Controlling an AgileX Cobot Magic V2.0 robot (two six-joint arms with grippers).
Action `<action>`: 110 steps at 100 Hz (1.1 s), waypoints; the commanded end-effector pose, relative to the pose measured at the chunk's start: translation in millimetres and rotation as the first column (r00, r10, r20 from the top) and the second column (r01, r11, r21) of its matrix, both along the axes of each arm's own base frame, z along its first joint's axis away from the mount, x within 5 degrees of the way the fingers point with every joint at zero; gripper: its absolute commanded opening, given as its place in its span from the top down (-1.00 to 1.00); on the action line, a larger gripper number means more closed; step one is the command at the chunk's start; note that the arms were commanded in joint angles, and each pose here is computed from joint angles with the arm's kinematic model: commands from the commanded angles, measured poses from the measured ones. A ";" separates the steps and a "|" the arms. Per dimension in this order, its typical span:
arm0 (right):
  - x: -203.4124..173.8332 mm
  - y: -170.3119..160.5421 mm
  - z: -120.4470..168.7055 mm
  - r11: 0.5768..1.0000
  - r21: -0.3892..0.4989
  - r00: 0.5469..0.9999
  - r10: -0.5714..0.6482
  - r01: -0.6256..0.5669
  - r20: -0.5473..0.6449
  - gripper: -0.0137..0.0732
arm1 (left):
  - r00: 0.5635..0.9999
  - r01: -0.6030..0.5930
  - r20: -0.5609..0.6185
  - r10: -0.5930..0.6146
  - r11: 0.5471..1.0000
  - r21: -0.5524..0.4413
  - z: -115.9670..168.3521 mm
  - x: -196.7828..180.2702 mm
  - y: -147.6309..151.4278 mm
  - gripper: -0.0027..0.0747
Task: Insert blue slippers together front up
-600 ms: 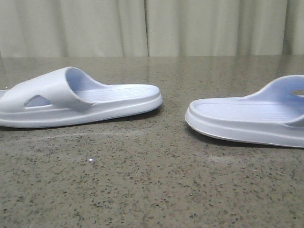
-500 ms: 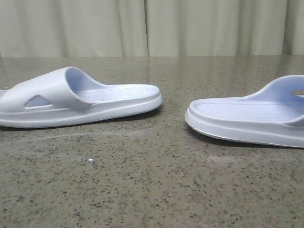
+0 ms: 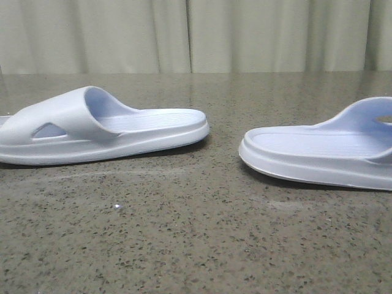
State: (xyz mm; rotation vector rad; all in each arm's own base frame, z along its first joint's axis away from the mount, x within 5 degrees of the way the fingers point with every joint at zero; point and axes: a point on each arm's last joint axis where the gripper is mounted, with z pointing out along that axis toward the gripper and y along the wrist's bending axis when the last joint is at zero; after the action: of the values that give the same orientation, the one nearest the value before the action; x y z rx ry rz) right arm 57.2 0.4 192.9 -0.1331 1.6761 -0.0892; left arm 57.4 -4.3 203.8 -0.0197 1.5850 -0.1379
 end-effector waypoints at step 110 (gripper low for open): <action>0.0 -4.1 24.2 0.870 0.490 0.953 -0.099 -0.056 0.285 0.88 | 0.996 0.029 0.090 0.030 0.804 -0.594 12.3 0.3 3.5 0.89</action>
State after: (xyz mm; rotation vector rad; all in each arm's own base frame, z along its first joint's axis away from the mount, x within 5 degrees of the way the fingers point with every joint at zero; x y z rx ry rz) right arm 56.9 0.7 215.2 0.1625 1.4294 0.2244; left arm 57.2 -5.2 210.0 -0.3787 1.4920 -0.5334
